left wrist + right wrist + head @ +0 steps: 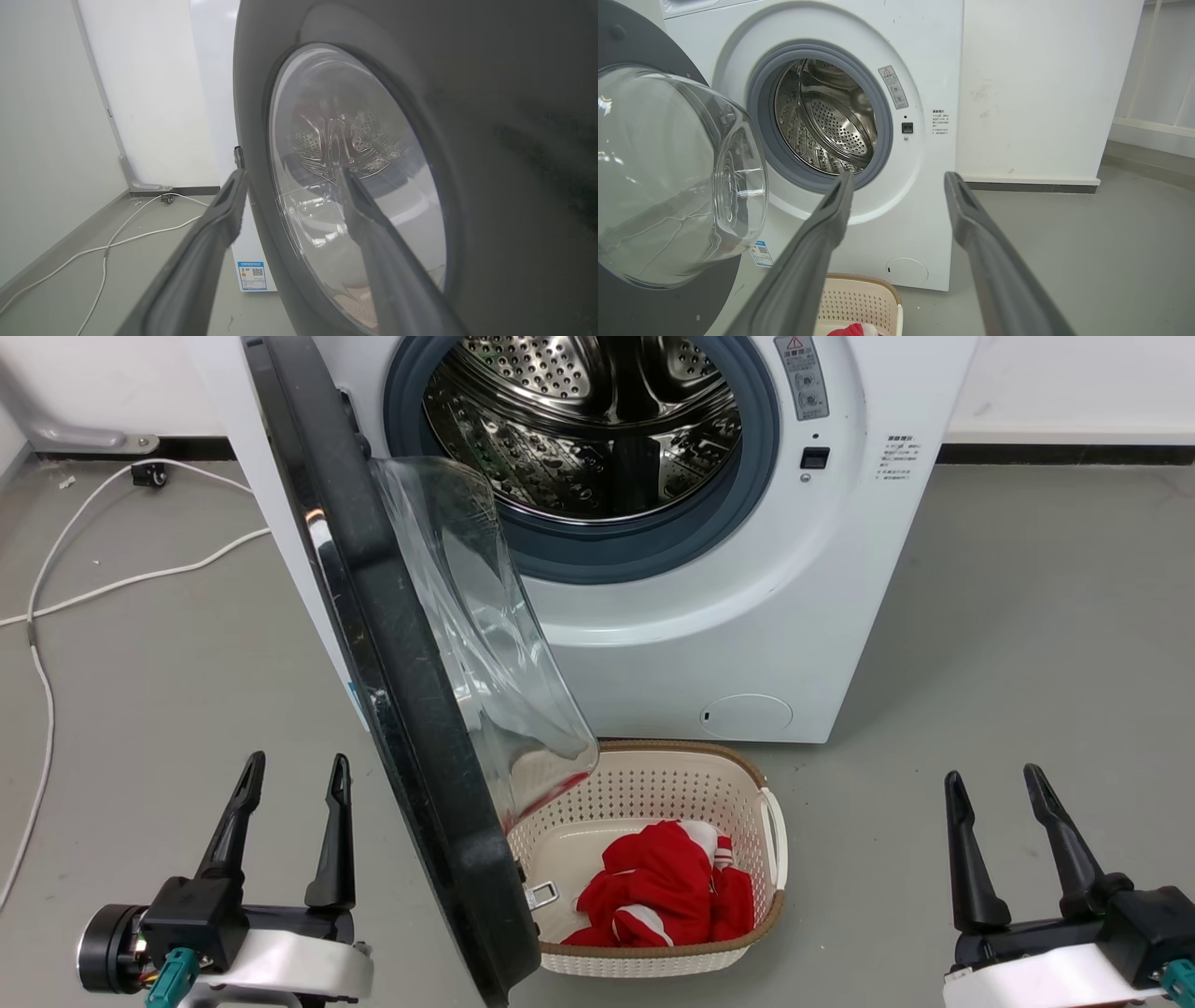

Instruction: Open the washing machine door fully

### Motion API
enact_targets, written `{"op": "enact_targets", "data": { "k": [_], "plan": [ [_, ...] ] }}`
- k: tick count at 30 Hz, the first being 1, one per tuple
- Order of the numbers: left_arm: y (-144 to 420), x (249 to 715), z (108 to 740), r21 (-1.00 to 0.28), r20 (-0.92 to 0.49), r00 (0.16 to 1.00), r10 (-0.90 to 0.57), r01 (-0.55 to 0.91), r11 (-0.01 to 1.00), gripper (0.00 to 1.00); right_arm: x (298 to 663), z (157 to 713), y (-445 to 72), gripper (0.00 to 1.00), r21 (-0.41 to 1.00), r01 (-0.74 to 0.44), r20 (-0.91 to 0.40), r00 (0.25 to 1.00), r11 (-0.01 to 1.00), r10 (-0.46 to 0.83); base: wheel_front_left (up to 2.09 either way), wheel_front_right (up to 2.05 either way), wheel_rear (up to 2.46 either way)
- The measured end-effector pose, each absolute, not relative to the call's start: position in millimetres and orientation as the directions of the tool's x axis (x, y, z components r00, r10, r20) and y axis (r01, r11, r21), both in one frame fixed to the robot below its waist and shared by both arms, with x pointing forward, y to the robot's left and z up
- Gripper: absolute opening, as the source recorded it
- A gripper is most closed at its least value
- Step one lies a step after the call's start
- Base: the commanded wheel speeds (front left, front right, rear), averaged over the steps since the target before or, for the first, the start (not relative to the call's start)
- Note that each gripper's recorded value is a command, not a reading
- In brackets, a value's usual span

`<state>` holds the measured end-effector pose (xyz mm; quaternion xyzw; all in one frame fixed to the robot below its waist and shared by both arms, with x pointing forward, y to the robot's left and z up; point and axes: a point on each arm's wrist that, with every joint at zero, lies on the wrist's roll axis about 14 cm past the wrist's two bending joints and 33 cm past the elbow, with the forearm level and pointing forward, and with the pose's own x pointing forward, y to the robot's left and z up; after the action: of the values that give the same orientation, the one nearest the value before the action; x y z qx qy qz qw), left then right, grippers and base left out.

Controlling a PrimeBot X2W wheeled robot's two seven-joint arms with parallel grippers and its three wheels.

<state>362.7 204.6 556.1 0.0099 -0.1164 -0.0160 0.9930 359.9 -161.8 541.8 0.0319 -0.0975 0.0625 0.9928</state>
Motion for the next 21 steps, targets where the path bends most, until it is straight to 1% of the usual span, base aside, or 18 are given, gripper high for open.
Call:
{"op": "enact_targets", "data": {
  "k": [7, 8, 9, 10, 21],
  "plan": [
    [204.3, 363.1, 555.0, 0.022, 0.228, 0.973, -0.035, 0.03, 0.999, 1.0, 361.2, 540.5, -161.7, 1.0, 0.056, -0.131, 0.194, 0.974, 0.99, 0.118, 0.0, 0.0, 0.0],
    [204.3, 363.1, 554.9, 0.022, 0.227, 0.973, -0.034, 0.03, 0.999, 0.87, 361.5, 540.6, -161.6, 1.0, 0.058, -0.131, 0.194, 0.974, 0.99, 0.117, 0.0, 0.0, 0.0],
    [204.4, 363.1, 554.9, 0.022, 0.228, 0.973, -0.034, 0.03, 0.999, 0.12, 361.9, 541.0, -161.6, 1.0, 0.059, -0.131, 0.196, 0.974, 0.99, 0.117, 0.0, 0.0, 0.0],
    [204.3, 363.1, 554.9, 0.021, 0.228, 0.973, -0.034, 0.03, 0.999, 0.0, 362.1, 541.2, -161.8, 1.0, 0.06, -0.131, 0.196, 0.974, 0.99, 0.117, 0.0, 0.0, 0.0],
    [204.9, 362.9, 560.7, 0.018, 0.245, 0.969, -0.032, 0.028, 0.999, 0.0, 363.3, 533.8, -162.3, 1.0, 0.068, -0.128, 0.174, 0.978, 0.989, 0.114, 0.0, 0.0, 0.0]
  ]
}}
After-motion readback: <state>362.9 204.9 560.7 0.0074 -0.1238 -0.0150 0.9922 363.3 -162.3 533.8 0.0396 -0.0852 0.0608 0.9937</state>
